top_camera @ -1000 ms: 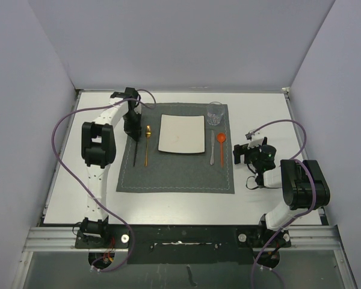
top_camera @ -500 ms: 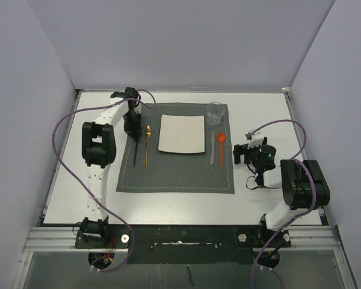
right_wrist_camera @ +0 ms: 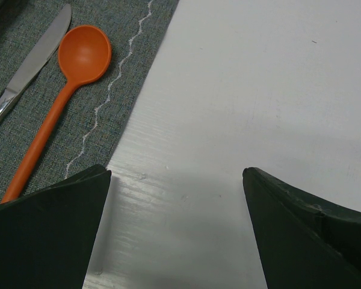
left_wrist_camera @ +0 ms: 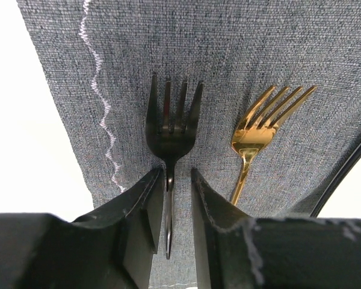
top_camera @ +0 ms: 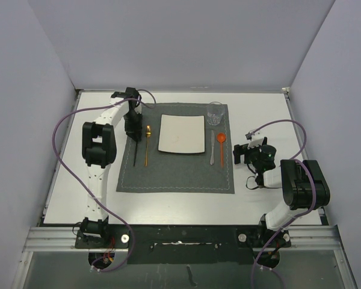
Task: Set the dinner table for one person
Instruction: Place the fork on the napkin.
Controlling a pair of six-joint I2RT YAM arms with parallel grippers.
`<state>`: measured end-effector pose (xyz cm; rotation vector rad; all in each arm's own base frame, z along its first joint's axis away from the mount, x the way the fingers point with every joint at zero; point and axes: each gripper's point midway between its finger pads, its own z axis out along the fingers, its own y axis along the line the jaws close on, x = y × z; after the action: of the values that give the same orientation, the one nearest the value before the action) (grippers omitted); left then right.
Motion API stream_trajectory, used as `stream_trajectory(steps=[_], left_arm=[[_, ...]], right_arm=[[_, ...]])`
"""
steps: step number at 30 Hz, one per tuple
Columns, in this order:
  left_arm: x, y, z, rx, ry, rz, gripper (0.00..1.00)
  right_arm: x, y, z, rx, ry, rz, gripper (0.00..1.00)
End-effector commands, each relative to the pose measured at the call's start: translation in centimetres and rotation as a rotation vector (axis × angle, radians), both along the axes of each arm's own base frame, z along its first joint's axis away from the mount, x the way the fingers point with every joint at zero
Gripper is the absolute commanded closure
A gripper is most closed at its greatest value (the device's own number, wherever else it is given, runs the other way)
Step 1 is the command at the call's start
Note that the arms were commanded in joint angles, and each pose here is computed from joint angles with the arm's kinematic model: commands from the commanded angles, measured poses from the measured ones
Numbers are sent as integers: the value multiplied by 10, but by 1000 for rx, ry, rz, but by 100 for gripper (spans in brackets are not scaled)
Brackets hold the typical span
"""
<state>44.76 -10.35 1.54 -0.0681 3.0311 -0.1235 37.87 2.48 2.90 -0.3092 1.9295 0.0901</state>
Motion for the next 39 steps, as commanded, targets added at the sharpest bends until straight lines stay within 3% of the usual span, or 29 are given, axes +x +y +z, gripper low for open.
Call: stream_trajectory(steps=[1,7,9,11,12,23,30,34,39], left_arm=[[1,5,-16,24,17,6,75],[1,3,-15,21,14,3,70],[2,3,-11,19,6,-3,60],[3,4,-6,20,-3,-11,15],[3,4,-2,21,-8,-14,4],[7,-4,33,-31,-79,-42,2],[13,-21,78,-101,-179,-86,2],[14,-33,120,-127,-254,-118,2],[14,-36,211,-110,-428,-123,2]], right_arm=[[15,-1,21,3,-78,-1,2],[15,-1,21,4,-79,-2,2],[15,-1,21,4,-78,-1,2],[15,-1,21,3,-78,-1,2],[15,-1,21,3,-78,-1,2],[15,-1,21,3,-77,0,2],[15,-1,21,3,-79,0,2],[15,-1,21,3,-78,0,2],[15,-1,21,3,-79,-1,2]])
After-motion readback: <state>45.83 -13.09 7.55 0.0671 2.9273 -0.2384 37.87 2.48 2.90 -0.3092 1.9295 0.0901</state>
